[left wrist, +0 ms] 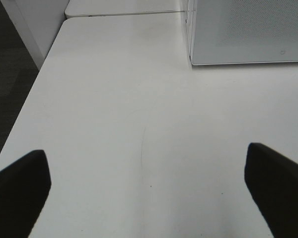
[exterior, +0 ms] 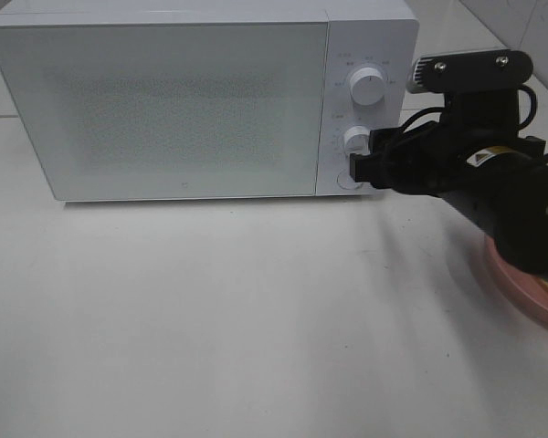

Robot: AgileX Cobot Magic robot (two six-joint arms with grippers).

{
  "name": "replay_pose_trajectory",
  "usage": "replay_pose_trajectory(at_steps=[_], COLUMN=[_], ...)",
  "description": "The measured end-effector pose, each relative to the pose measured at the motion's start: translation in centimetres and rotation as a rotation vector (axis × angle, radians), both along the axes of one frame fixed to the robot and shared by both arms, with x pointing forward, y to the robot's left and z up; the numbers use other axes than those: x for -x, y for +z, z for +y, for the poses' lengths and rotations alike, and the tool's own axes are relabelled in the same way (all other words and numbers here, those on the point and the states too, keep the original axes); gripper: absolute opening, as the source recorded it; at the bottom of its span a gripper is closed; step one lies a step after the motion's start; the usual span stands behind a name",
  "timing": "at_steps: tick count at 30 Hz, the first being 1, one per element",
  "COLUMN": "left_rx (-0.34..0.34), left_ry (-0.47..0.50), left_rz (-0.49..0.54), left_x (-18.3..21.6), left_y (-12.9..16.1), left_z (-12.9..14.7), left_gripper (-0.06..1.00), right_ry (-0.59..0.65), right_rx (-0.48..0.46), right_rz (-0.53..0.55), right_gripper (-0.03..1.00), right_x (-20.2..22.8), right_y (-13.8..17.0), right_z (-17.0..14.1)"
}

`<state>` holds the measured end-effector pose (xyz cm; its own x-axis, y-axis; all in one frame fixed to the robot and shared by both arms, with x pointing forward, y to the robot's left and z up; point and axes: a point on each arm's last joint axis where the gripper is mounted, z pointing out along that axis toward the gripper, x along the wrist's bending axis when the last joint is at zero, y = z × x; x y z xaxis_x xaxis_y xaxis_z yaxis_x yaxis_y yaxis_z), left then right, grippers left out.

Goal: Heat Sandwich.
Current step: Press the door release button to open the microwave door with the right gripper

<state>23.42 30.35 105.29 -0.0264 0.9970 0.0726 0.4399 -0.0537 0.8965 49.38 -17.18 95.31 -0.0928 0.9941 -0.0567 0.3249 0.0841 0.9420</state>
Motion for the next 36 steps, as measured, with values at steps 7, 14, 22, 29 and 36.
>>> replay_pose_trajectory(at_steps=[7,14,22,29,36], left_rx=[0.000,0.000,0.000,0.000,0.000], left_ry=[0.000,0.000,0.000,0.000,0.000], left_rz=[0.000,0.000,0.000,0.000,0.000], left_x=[0.0,0.0,0.0,0.0,0.0], left_y=[0.0,0.0,0.0,0.0,0.0], left_z=[0.0,0.0,0.0,0.0,0.0], left_gripper=[0.99,0.99,0.99,0.99,0.99], right_ry=[0.011,0.015,-0.008,-0.036,-0.164], right_rx=[0.025,0.032,0.000,-0.071,-0.397], right_rz=[0.011,0.037,0.071,0.076,0.099], right_gripper=[0.76,0.76,0.76,0.76,0.76], right_x=[0.6,0.9,0.9,0.9,0.9], right_y=[-2.4,-3.9,-5.0,-5.0,-5.0], right_z=[2.0,2.8,2.8,2.8,2.8])
